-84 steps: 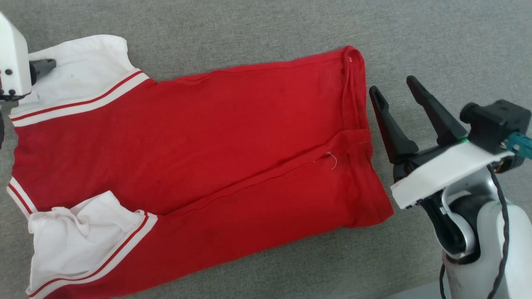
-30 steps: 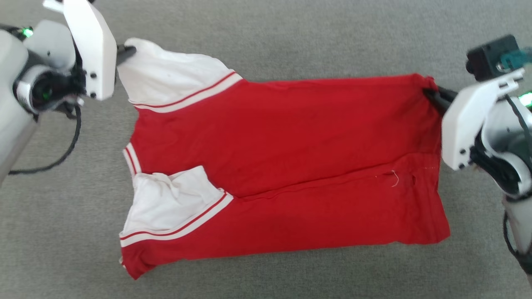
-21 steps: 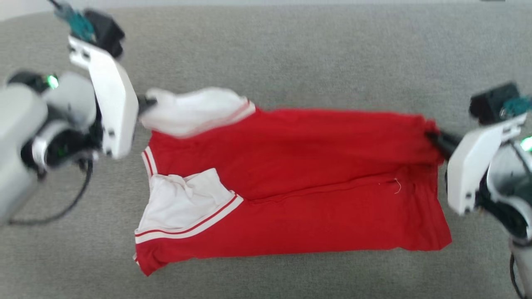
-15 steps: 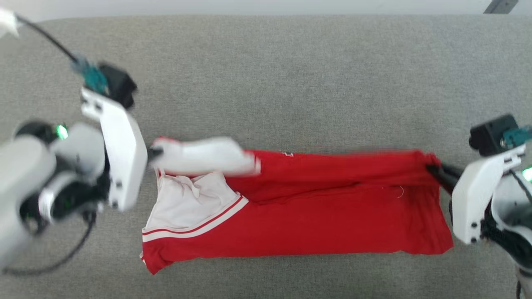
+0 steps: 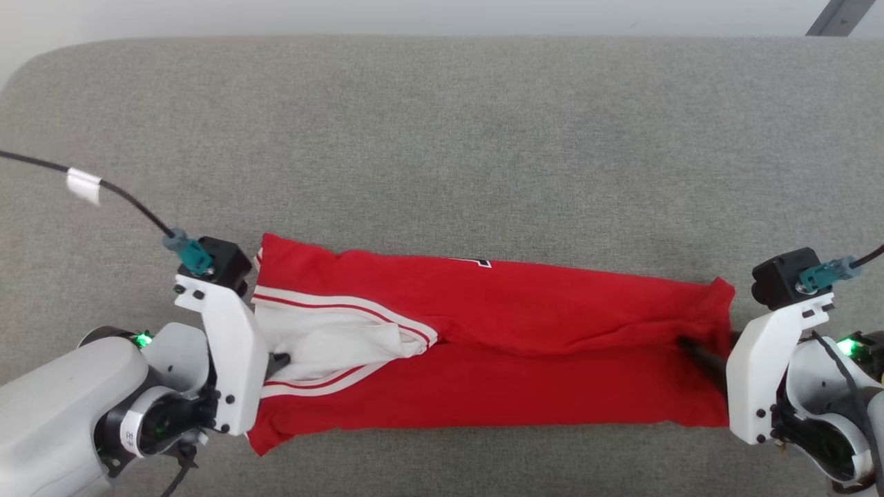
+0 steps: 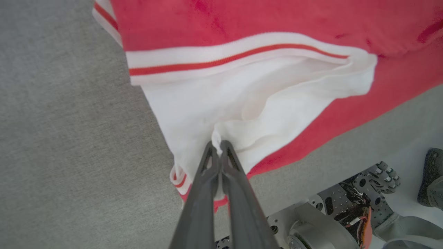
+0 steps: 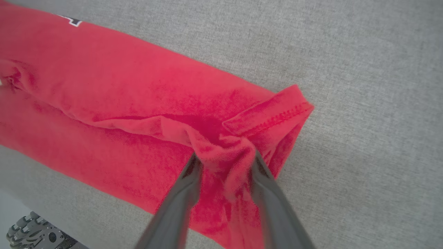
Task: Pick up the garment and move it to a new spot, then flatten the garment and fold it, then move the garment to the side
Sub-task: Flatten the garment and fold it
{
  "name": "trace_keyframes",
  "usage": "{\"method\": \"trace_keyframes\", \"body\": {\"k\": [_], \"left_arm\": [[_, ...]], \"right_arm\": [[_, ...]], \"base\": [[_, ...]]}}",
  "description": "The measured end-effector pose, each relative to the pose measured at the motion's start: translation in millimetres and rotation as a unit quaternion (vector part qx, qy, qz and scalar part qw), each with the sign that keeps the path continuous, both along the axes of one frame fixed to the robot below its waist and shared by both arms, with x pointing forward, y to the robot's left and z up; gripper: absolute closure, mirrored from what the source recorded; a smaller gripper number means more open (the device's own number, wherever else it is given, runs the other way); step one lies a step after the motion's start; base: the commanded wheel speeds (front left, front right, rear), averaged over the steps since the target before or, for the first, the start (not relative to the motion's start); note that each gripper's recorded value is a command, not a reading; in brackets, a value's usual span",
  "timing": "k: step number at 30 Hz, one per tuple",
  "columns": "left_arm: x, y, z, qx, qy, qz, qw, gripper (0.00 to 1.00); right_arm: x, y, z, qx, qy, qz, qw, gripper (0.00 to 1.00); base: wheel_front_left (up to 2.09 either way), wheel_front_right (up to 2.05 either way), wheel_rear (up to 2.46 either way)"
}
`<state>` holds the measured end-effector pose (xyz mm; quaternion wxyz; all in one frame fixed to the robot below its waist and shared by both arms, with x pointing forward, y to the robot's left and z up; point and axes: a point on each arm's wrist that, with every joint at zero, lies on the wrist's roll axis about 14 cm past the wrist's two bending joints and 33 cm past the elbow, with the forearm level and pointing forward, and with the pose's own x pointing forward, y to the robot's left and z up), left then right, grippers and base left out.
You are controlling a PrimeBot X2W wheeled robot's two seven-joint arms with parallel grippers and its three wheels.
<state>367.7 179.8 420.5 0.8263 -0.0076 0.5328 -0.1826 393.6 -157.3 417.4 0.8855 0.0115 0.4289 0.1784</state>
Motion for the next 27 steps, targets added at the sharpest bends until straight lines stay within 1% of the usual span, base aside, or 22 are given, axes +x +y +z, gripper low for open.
{"method": "trace_keyframes", "body": {"k": [1, 7, 11, 17, 21, 23, 27], "left_arm": [[2.1, 1.9, -1.1, -0.001, -0.007, 0.004, 1.0, 0.0], [17.1, 2.5, 6.1, -0.03, -0.071, 0.028, 0.997, 0.0], [32.0, 7.7, 22.0, -0.045, -0.138, 0.044, 0.988, 0.0], [43.4, 19.0, 41.5, -0.06, -0.234, 0.067, 0.968, 0.0], [46.9, 29.5, 53.4, -0.066, -0.296, 0.087, 0.949, 0.0], [44.8, 35.0, 55.8, -0.069, -0.317, 0.1, 0.941, 0.0], [36.8, 45.5, 53.7, -0.064, -0.342, 0.118, 0.93, 0.0]], "right_arm": [[-0.1, 1.1, 1.2, 0.003, -0.001, 0.0, 1.0, 0.0], [3.6, -6.5, 15.9, 0.008, -0.015, -0.015, 1.0, 0.0], [4.7, -12.9, 24.3, 0.014, -0.022, -0.033, 0.999, 0.0], [7.7, -25.2, 23.1, 0.011, -0.011, -0.059, 0.998, 0.0], [6.0, -28.9, 8.9, 0.011, 0.017, -0.072, 0.997, 0.0], [4.8, -28.5, 0.3, 0.013, 0.033, -0.075, 0.997, 0.0], [0.8, -23.7, -19.5, 0.018, 0.071, -0.077, 0.994, 0.0]], "base": [[0.0, 0.0, 0.0], [0.0, 0.0, 0.0], [0.0, 0.0, 0.0], [0.0, 0.0, 0.0], [0.0, 0.0, 0.0], [0.0, 0.0, 0.0], [0.0, 0.0, 0.0]]}}
